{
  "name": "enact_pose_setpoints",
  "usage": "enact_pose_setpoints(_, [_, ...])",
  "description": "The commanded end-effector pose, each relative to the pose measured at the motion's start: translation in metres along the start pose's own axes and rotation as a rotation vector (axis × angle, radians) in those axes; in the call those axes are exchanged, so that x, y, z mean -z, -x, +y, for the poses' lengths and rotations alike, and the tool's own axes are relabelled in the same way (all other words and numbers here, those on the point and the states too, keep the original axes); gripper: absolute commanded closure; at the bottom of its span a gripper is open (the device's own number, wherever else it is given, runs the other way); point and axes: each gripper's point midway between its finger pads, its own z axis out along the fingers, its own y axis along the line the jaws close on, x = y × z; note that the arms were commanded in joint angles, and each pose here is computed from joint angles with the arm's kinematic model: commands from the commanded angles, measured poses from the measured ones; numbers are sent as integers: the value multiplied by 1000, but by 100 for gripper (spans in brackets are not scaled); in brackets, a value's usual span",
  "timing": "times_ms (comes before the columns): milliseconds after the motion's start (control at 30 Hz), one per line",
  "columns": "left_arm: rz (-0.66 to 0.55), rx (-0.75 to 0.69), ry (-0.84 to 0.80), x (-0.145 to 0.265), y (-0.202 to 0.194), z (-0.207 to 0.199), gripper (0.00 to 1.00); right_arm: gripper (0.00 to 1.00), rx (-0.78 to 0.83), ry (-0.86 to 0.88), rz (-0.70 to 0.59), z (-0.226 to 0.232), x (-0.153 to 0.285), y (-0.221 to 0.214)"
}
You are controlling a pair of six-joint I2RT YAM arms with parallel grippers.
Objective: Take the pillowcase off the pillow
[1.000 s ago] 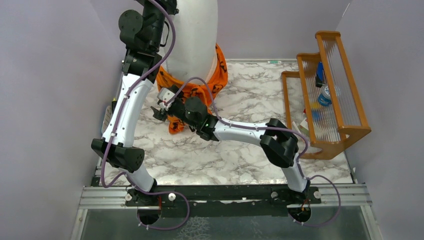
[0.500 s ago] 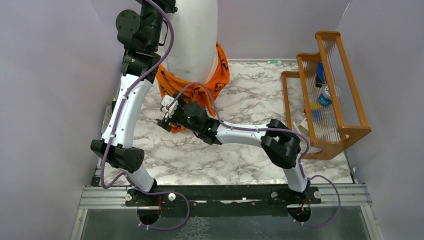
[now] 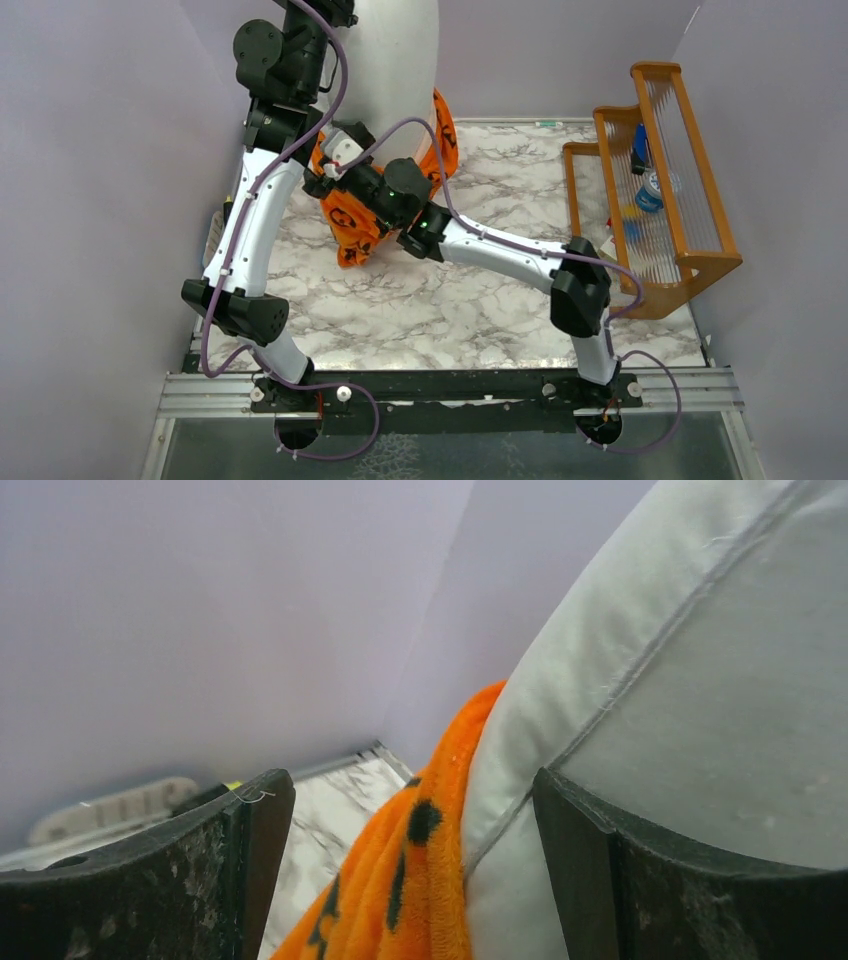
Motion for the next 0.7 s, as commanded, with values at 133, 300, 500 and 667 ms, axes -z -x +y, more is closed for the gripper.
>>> enact_pose_setpoints(133, [-392, 61, -133, 31, 152, -44, 100, 6, 7, 146, 297, 56, -2, -130])
enact_pose_setpoints(300, [-407, 63, -142, 34, 160, -47, 100, 6, -65, 227, 379, 87, 13, -171])
enact_pose_setpoints(500, [-429, 52, -132, 36, 170, -46, 100, 6, -137, 317, 484, 118, 33, -218])
enact_pose_setpoints(667, [-465, 19, -89, 37, 183, -40, 100, 6, -245, 415, 599, 151, 69, -252])
